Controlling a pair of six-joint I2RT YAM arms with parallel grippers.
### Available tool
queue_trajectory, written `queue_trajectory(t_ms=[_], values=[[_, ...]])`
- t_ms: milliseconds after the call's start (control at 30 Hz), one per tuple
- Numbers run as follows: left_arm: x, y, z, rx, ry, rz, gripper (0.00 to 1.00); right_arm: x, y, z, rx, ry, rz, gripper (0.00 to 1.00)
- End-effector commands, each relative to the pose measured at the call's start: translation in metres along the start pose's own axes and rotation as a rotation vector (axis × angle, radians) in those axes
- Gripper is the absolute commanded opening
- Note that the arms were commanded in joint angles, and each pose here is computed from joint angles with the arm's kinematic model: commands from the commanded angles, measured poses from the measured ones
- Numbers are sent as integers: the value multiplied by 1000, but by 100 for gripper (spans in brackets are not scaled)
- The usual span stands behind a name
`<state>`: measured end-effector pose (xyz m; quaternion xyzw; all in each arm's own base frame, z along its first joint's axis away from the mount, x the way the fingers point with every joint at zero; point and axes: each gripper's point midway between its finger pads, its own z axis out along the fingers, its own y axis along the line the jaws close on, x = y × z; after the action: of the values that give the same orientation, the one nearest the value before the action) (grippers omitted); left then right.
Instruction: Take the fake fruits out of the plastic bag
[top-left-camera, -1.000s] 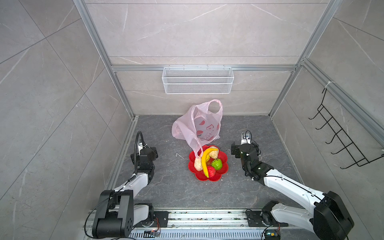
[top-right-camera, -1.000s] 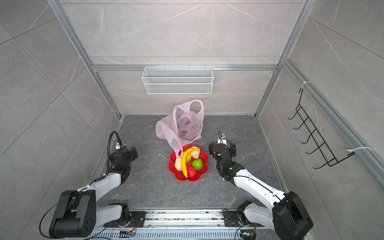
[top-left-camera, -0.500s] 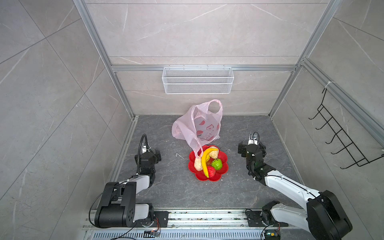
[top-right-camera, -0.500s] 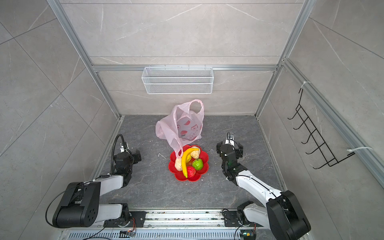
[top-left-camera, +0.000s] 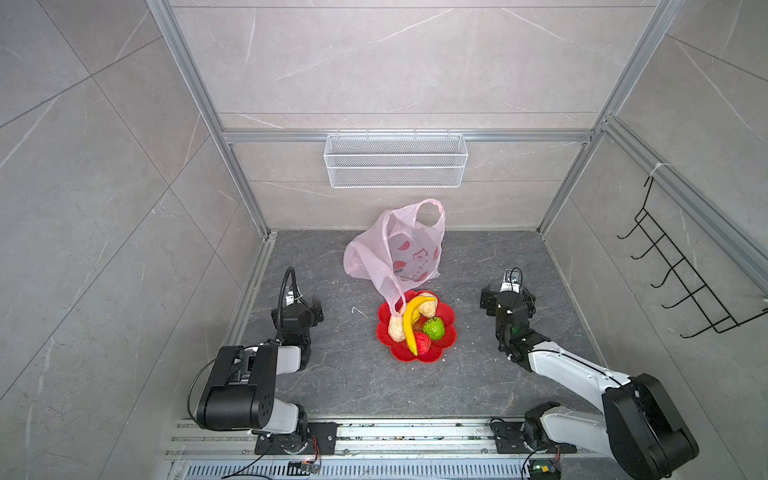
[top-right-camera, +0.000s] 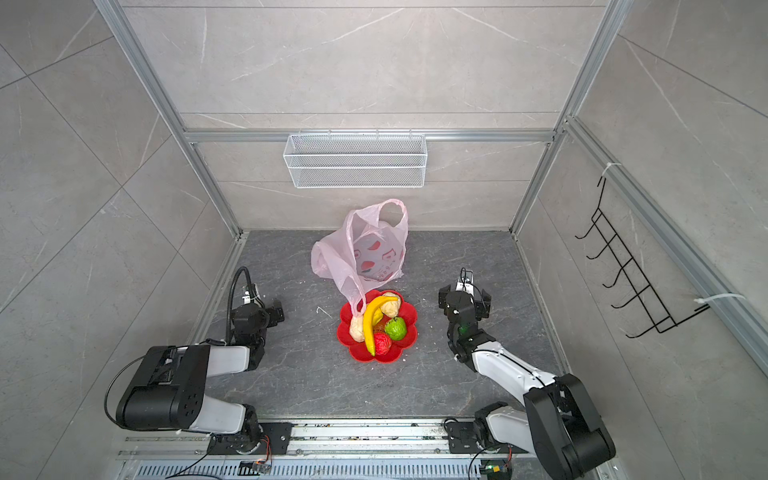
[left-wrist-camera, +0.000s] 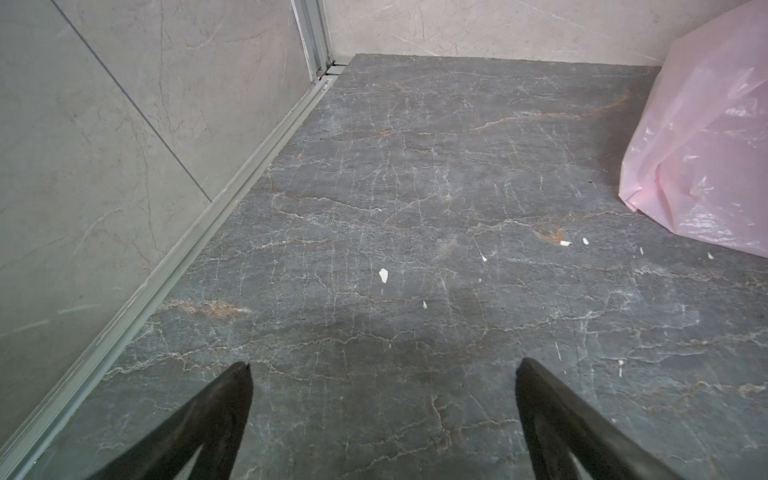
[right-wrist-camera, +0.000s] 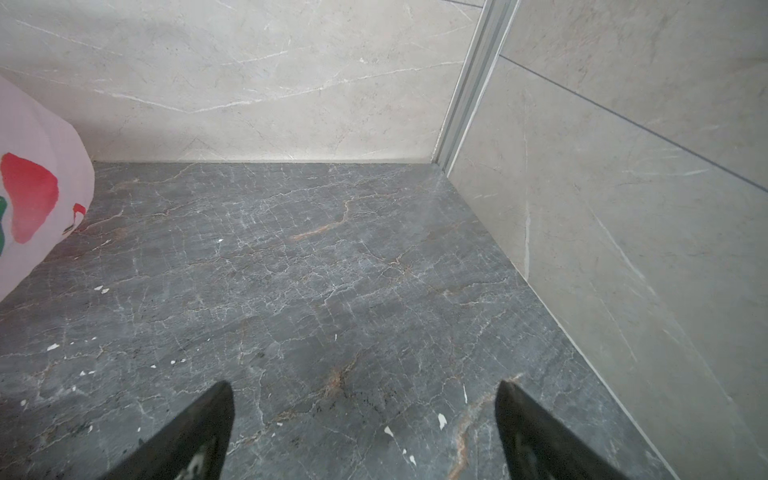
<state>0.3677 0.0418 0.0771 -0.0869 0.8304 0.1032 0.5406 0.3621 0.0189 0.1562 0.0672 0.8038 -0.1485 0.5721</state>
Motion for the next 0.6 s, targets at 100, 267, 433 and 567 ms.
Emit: queue_trajectory(t_ms=[100, 267, 433, 567], values=[[-16, -1, 6, 22, -49, -24, 100, 0, -4, 8, 12, -22, -7, 99], [-16, 0, 6, 22, -48, -24, 100, -2, -5, 14, 19, -46, -20, 99], [-17, 0, 6, 22, -50, -24, 100, 1, 0, 20, 3, -24, -51, 99], [-16, 0, 6, 21, -49, -24, 100, 13, -3, 19, 2, -27, -35, 99]])
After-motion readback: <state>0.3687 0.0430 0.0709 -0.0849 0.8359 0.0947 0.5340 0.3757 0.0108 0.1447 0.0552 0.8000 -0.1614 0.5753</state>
